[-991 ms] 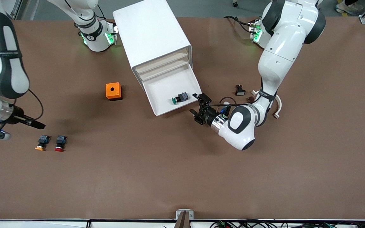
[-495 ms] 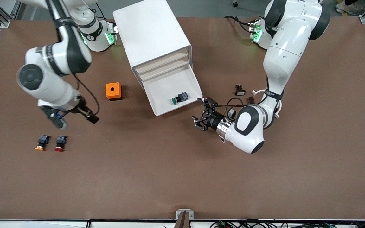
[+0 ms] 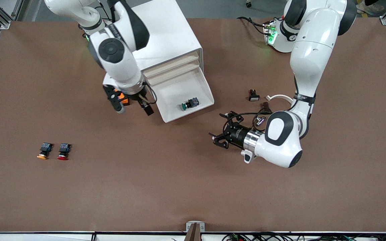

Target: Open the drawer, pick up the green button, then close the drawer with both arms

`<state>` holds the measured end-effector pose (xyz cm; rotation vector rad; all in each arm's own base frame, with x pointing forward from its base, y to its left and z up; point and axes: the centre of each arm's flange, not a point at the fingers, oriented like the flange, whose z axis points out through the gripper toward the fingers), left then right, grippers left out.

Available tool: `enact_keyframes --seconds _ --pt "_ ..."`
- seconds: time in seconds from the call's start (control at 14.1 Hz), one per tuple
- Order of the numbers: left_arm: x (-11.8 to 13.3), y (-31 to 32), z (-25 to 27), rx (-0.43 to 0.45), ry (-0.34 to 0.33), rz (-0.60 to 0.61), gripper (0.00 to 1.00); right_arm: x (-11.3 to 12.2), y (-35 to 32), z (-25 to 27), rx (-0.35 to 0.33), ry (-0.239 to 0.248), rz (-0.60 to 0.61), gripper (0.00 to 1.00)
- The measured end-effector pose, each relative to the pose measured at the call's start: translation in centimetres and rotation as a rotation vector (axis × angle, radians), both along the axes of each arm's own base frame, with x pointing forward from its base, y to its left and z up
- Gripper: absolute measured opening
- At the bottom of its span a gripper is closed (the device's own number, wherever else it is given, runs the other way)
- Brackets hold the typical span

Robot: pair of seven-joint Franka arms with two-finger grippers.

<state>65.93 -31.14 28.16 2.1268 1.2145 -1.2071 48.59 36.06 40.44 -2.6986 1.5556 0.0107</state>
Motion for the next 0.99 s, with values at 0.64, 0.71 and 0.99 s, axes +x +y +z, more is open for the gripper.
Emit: enact_keyframes --seconds 0.64,0.71,0.99 --pt "0.9 4.1 14.1 0.198 -0.524 -0.277 1.00 -3.3 13.3 -11.3 -0.076 0.070 0.069 1.00" --pt "0.8 4.4 15.4 0.235 -0.563 -0.294 1.00 -3.4 13.7 -11.7 -0.078 0.072 0.074 1.00" --pt "0.0 2.6 17.6 0.340 -0.673 -0.369 1.00 -4.8 15.4 -11.3 -0.072 0.063 0.102 1.00"
